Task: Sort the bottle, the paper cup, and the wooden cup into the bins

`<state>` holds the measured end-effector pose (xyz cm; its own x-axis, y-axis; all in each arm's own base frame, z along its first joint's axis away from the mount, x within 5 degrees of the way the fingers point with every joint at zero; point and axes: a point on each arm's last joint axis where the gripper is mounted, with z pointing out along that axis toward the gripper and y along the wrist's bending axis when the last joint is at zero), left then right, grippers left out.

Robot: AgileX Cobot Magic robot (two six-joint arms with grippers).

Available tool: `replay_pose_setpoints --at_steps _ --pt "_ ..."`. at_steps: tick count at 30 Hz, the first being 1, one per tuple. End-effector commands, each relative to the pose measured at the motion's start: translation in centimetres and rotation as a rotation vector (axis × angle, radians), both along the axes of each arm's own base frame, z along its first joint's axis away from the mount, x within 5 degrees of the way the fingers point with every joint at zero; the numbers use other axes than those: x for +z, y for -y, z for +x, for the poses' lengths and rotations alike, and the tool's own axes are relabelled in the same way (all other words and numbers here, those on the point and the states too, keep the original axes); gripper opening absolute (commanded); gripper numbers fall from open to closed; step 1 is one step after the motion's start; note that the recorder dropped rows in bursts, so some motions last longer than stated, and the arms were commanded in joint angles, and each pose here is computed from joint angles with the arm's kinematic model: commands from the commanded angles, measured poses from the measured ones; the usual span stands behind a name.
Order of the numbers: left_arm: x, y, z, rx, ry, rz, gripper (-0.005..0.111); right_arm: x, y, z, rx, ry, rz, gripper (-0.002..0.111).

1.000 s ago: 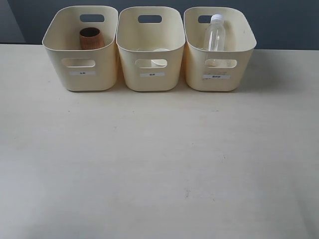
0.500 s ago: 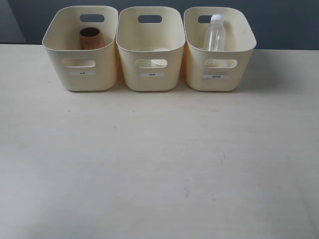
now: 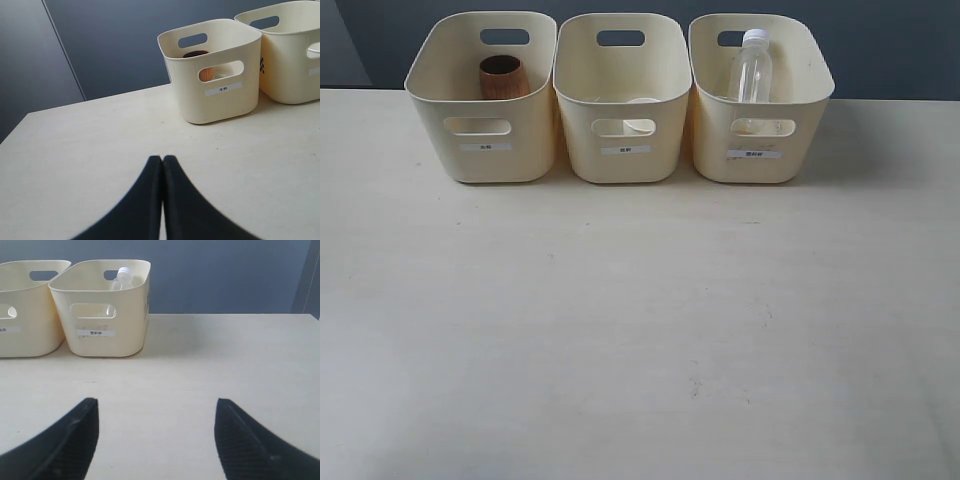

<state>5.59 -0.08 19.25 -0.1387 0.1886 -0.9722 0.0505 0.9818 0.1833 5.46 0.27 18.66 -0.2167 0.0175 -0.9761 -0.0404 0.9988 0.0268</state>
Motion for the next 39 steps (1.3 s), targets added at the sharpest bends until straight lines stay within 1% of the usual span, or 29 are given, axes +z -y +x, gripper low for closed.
replay_pose_setpoints --at_steps 1,17,26,39 --pt "0.03 0.02 -0.02 -0.003 0.009 -0.002 0.000 -0.05 0.05 -0.02 -0.005 0.005 -0.014 0.064" --pt "0.03 0.02 -0.02 -0.003 0.009 -0.002 0.000 -0.05 0.05 -0.02 -0.005 0.005 -0.014 0.064" --pt "0.03 0.02 -0.02 -0.003 0.009 -0.002 0.000 -0.05 0.42 -0.02 -0.072 0.005 -0.015 0.064" --pt "0.03 0.02 -0.02 -0.003 0.009 -0.002 0.000 -0.05 0.46 -0.02 -0.078 0.005 -0.017 0.064"
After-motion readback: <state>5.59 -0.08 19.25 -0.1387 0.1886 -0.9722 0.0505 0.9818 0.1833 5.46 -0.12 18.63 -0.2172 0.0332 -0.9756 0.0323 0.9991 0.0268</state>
